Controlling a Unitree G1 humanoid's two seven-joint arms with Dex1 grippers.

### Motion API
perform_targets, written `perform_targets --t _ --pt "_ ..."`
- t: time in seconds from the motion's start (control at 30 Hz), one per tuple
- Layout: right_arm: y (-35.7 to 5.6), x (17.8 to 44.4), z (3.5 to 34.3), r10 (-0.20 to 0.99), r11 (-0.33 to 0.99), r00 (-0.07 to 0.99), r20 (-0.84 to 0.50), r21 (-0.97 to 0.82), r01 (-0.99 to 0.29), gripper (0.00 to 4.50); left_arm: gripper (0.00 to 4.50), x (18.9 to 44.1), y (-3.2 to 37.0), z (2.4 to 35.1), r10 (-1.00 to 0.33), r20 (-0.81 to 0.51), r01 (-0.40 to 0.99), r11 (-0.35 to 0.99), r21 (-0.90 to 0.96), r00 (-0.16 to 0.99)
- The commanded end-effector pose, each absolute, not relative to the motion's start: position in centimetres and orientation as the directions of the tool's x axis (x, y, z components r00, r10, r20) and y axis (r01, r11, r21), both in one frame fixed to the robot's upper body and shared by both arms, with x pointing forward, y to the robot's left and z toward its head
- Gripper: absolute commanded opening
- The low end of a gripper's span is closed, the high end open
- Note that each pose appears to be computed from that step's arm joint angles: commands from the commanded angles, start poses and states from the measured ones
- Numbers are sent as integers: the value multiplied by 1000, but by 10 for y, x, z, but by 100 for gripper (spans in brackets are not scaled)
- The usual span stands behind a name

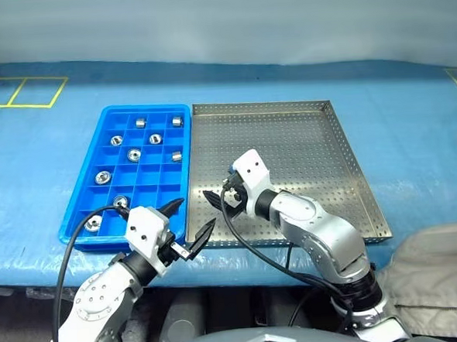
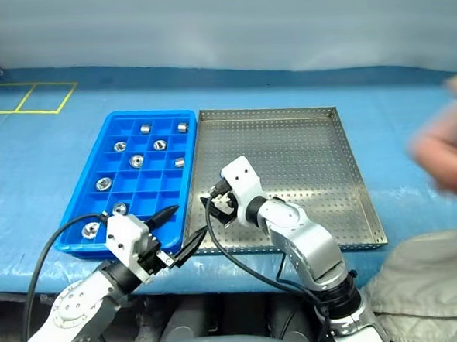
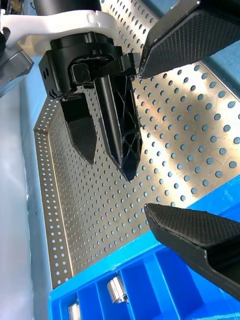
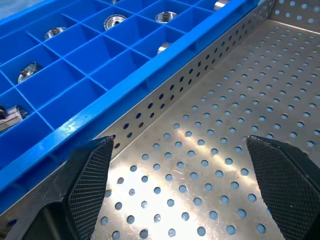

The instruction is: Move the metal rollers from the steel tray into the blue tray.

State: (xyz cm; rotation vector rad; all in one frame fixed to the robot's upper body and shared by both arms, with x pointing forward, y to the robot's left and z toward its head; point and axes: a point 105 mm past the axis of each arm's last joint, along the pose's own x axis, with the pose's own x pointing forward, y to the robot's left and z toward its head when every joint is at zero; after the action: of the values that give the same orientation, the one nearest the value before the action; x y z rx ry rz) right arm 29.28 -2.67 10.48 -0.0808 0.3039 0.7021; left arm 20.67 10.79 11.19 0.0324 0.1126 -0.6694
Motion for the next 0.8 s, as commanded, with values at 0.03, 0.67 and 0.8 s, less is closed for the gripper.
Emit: perform_targets --t 0.03,0.67,0.8 --pt "-32 301 117 590 794 767 -253 7 -608 448 437 205 105 117 -627 -88 630 776 6 774" --pt "-33 300 110 564 810 777 -281 3 -587 448 437 205 105 113 -626 -111 629 777 -3 772" --pt "-34 300 110 562 811 778 -280 3 -585 448 437 205 104 112 -630 -111 634 774 -7 768"
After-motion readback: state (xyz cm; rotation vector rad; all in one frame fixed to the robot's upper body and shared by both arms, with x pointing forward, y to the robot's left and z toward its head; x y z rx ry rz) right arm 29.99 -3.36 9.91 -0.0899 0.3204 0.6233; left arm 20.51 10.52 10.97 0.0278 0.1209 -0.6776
